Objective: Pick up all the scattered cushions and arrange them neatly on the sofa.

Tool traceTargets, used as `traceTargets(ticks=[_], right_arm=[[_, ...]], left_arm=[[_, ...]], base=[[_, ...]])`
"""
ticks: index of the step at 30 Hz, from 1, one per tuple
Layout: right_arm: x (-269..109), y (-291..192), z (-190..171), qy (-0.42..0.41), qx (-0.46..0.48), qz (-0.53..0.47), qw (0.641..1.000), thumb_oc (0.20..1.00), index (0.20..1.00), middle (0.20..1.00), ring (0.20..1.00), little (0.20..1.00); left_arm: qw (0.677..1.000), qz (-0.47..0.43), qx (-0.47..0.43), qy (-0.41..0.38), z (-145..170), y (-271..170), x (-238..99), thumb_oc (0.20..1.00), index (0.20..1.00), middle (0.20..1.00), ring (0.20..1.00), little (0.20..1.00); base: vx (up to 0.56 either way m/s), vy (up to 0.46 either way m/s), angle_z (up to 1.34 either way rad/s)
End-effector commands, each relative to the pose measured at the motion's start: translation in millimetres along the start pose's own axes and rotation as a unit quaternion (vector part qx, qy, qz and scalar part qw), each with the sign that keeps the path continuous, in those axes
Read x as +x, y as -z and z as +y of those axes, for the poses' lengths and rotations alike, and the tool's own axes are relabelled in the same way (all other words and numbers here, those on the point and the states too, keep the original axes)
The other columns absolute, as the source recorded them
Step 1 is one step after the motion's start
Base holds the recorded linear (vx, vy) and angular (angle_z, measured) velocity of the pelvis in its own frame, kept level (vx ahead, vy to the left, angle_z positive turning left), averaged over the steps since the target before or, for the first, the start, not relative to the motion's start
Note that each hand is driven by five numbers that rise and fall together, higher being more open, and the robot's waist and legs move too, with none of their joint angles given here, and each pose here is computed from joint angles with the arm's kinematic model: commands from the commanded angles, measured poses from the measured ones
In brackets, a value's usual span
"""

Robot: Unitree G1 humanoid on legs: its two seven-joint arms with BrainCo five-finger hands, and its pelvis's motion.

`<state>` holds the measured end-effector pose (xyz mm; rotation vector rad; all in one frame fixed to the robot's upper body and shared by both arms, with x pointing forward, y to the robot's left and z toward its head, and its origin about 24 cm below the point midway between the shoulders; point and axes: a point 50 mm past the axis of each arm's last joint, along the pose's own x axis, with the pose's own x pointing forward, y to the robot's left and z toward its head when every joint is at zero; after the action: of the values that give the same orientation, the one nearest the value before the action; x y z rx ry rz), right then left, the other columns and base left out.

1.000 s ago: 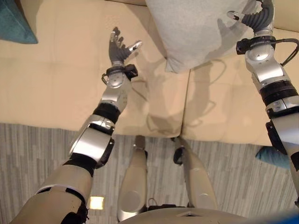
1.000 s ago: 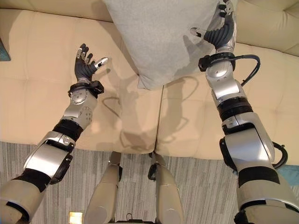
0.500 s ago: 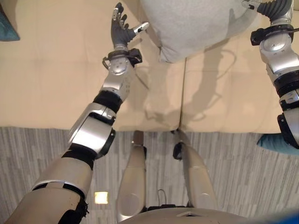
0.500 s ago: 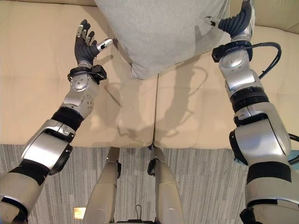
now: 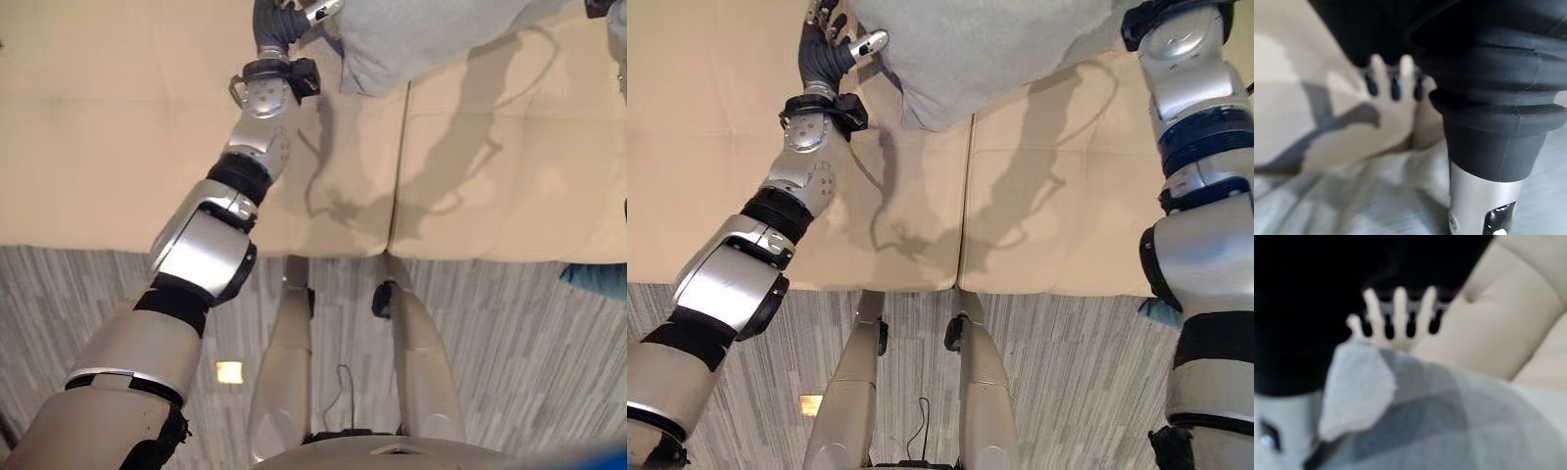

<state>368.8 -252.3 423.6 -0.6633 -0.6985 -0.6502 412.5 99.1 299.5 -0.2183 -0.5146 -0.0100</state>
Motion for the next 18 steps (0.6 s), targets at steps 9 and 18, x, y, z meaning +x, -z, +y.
traceTargets(ticks=[9, 18], right_arm=[[-42.2, -12.4, 92.1, -0.149, 0.242, 0.045, 0.958, 1.0, 1.0, 1.0, 1.0, 1.0], [-91.9, -36.7, 151.7, -0.242, 0.335, 0.036, 0.91, 0.2, 0.2, 0.2, 0.2, 0.2]], left_arm=[[0.995, -0.024, -0.082, 0.058, -44.8, -15.8, 0.2, 1.0, 1.0, 1.0, 1.0, 1.0], [0.984, -0.066, -0.136, 0.09, -65.7, -27.2, -11.7, 0.2, 0.2, 0.2, 0.2, 0.2]], base=[[0.03, -0.046, -0.08], [0.0, 0.024, -0.01]])
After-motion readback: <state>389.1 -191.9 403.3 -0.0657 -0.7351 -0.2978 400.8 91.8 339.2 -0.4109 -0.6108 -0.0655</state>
